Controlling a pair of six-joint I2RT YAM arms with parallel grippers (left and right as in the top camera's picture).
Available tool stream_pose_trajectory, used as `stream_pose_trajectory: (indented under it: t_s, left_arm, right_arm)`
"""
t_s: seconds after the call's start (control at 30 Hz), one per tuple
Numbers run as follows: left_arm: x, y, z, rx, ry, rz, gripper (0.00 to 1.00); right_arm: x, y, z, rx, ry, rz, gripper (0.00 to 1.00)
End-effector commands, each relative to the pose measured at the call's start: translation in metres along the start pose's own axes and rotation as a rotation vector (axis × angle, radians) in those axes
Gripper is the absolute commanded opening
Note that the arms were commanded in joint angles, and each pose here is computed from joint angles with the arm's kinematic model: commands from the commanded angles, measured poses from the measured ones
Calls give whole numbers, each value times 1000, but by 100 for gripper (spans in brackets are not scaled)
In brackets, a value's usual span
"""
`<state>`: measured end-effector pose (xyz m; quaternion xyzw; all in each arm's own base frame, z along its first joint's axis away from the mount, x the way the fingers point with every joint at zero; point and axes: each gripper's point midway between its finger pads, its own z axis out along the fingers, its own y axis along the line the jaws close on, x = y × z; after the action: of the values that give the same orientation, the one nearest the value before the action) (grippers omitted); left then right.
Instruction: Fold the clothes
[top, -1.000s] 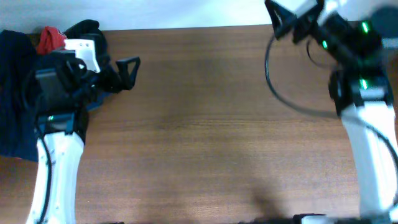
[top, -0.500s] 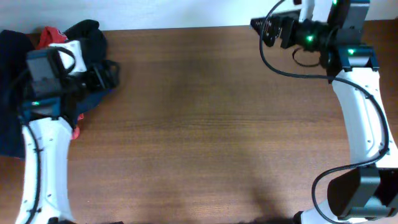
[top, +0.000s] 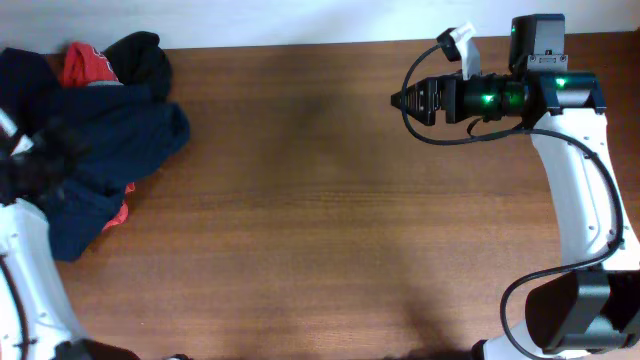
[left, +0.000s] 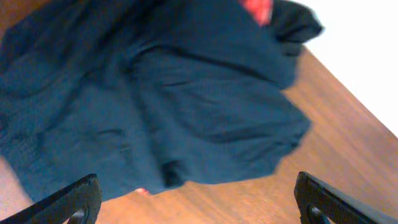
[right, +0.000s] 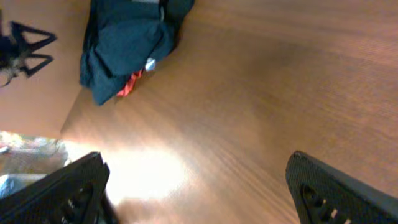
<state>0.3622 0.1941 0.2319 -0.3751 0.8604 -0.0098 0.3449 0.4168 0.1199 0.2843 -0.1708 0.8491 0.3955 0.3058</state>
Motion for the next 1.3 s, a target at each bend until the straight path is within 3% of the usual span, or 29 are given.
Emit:
stream_pose_trajectory:
  t_s: [0.0,0.07,0.13,0.43,0.73,1.17,1.27]
  left_arm:
    - [-1,37,16,-60,44,-124,98]
    - [2,54,23,-92,71,-175,83]
    - [4,74,30,-142,81,-274,79]
    - [6,130,45,-230,96,-425,81]
    - [14,154,82,-288,121,-432,80]
    - [-33,156,129,-225,-19,42,81]
    - [-32,152,135,-217,-18,72,81]
  right_arm:
    - [-4,21,-7,-44,-12,-40,94]
    - [1,17,-4,-7,9,-34,94]
    - [5,13,1,39,34,-36,95]
    - [21,13,28,197,134,-112,98]
    - [29,18,46,290,186,-181,98]
    - [28,17,46,290,182,-182,99]
    - [28,17,46,291,181,-183,99]
